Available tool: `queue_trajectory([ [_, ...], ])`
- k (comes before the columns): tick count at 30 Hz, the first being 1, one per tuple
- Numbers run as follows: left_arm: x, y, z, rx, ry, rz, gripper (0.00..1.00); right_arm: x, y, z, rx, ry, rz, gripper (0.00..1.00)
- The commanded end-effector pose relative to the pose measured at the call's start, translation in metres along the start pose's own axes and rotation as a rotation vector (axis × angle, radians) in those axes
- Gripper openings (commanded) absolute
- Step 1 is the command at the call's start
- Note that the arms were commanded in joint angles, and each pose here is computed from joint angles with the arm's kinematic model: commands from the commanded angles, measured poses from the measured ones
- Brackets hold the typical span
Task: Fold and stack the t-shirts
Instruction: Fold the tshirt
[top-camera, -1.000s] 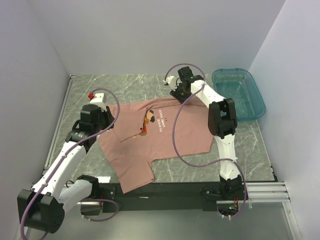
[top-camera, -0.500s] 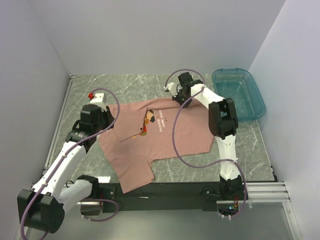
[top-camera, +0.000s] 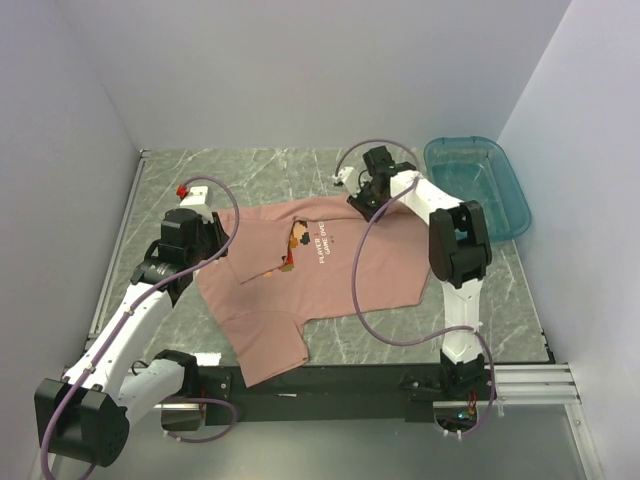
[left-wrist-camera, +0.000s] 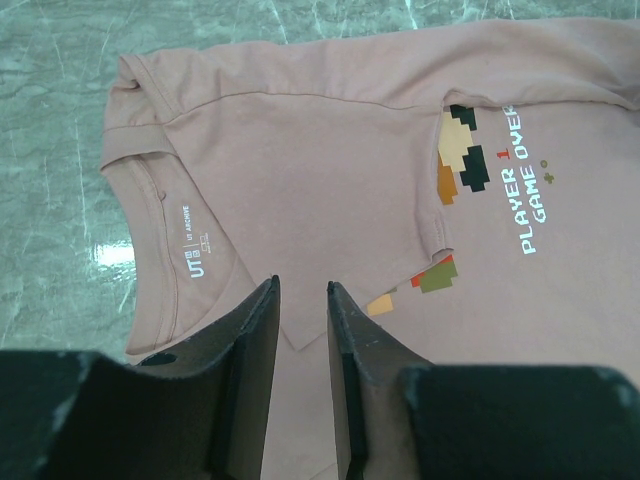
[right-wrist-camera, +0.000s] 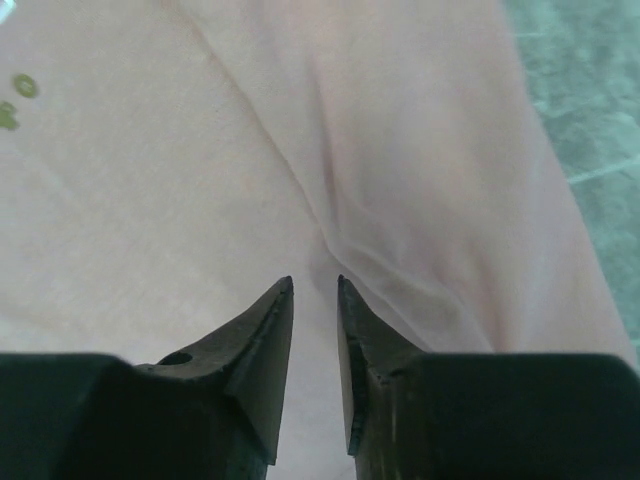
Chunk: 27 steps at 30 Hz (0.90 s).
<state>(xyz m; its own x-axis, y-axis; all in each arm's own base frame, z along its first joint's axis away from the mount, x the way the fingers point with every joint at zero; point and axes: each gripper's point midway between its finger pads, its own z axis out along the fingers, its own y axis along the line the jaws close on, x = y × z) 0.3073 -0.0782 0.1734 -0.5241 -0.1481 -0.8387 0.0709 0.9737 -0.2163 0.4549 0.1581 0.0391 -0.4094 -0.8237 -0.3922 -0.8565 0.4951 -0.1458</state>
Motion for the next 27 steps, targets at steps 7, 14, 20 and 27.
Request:
queue_trajectory([
  [7, -0.021, -0.008, -0.004, 0.032, -0.068, 0.012, 0.33, 0.002, -0.062, -0.062, 0.12, -0.103, 0.131, 0.33],
  [14, -0.021, -0.007, -0.004, 0.032, -0.068, 0.014, 0.33, 0.035, -0.078, -0.048, 0.141, -0.025, 0.135, 0.35],
  [20, -0.02, -0.007, -0.004, 0.031, -0.065, 0.012, 0.33, 0.039, -0.084, -0.038, 0.132, -0.01, 0.144, 0.35],
  [27, -0.021, -0.008, -0.004, 0.033, -0.065, 0.012, 0.33, 0.045, -0.081, -0.026, 0.112, 0.013, 0.15, 0.33],
])
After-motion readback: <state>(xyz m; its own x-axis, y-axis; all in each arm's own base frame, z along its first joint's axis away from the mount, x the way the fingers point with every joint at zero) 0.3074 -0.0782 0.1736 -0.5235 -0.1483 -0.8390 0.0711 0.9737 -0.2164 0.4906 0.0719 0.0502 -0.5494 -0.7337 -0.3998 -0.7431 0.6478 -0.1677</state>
